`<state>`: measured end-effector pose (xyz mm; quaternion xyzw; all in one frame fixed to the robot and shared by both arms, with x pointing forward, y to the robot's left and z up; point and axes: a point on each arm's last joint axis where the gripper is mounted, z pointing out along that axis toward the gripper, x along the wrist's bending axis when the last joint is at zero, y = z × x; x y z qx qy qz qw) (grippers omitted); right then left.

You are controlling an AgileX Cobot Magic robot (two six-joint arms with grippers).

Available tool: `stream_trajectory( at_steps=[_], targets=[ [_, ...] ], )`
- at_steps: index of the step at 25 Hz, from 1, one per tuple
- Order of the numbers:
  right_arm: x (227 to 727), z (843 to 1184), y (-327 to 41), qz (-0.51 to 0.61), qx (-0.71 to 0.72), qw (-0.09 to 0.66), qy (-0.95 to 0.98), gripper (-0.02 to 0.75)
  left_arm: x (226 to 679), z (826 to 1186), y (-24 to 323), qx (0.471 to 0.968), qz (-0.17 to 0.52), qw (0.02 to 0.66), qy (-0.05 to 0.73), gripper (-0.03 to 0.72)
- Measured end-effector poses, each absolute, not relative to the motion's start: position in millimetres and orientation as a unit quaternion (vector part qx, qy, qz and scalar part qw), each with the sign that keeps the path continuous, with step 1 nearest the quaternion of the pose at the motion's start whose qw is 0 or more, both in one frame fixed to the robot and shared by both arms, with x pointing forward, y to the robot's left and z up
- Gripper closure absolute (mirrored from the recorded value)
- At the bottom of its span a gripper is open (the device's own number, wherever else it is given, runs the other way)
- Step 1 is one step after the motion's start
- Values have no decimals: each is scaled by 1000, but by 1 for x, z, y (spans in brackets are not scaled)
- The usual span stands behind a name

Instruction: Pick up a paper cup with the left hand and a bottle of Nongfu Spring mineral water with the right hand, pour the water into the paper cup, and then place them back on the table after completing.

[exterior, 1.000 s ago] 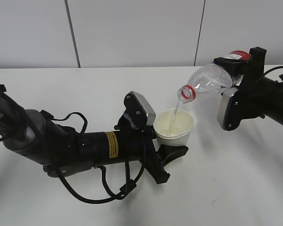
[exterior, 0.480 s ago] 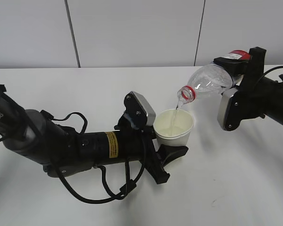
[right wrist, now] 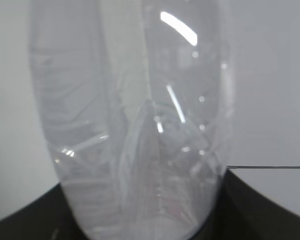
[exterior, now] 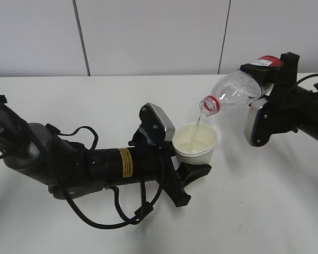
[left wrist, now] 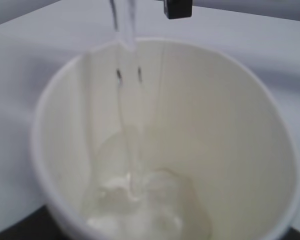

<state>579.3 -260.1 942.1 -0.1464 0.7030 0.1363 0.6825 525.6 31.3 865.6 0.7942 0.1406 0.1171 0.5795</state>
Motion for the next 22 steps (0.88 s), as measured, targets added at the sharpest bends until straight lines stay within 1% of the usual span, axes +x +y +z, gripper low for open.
stream_trajectory(
  at_steps=[13,22],
  targets=[
    [579,942,-260,136,-147,683,703,353,526,865,31,795,117,578,141,301],
    [579,941,-259,171,-116,675,709,353,526,865,32,795,118,578,143,301]
  ],
)
